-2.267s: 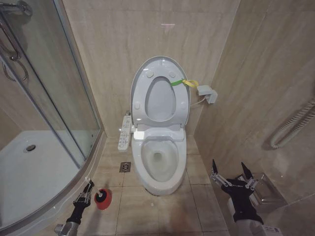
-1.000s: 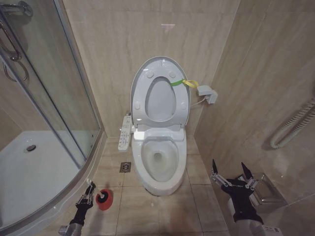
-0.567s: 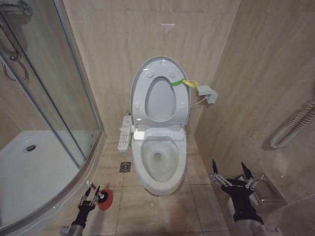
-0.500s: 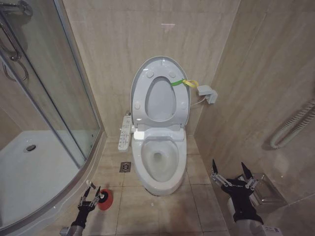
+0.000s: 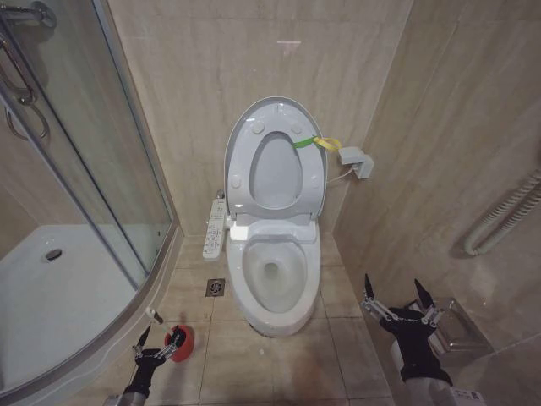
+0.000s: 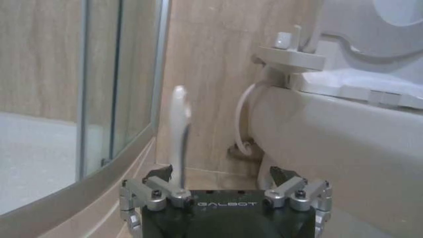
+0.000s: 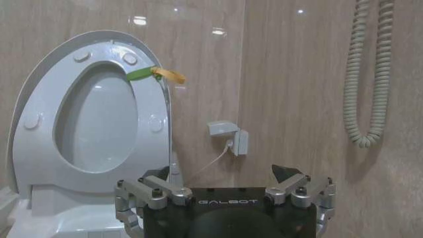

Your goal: Open the toilet lid, clean the toilet bowl with a toilet brush, close the toilet lid, and flush.

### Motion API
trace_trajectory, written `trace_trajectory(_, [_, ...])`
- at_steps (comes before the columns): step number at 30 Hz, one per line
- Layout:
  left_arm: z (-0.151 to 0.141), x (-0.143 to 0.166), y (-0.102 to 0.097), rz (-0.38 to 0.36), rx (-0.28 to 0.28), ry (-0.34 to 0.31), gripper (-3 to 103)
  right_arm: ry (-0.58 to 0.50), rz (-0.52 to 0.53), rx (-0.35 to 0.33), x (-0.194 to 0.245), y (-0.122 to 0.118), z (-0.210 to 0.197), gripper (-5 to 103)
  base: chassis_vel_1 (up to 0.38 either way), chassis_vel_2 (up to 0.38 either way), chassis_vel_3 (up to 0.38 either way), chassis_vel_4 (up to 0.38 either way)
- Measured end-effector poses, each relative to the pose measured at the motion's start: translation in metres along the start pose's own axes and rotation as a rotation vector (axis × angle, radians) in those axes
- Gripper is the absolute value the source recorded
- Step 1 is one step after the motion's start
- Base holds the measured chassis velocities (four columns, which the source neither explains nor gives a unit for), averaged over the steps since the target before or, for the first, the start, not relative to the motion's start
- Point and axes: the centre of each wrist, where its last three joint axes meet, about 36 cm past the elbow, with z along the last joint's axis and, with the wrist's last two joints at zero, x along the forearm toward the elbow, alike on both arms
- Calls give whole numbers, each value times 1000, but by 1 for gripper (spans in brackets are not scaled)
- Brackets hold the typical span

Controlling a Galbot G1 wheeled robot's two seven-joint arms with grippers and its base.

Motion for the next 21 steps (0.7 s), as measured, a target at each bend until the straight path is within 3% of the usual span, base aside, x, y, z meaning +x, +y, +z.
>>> trace_trajectory(4, [-2, 8, -14, 12, -29, 17, 98, 0, 0, 0, 0, 0, 0, 100, 0, 0, 0, 0])
trace_trajectory(12, [-8, 22, -34, -3, -34, 30, 97, 0, 0, 0, 0, 0, 0, 100, 0, 0, 0, 0])
trace_trajectory(21, [-53, 29, -61, -40, -19, 31, 96, 0, 0, 0, 0, 0, 0, 100, 0, 0, 0, 0])
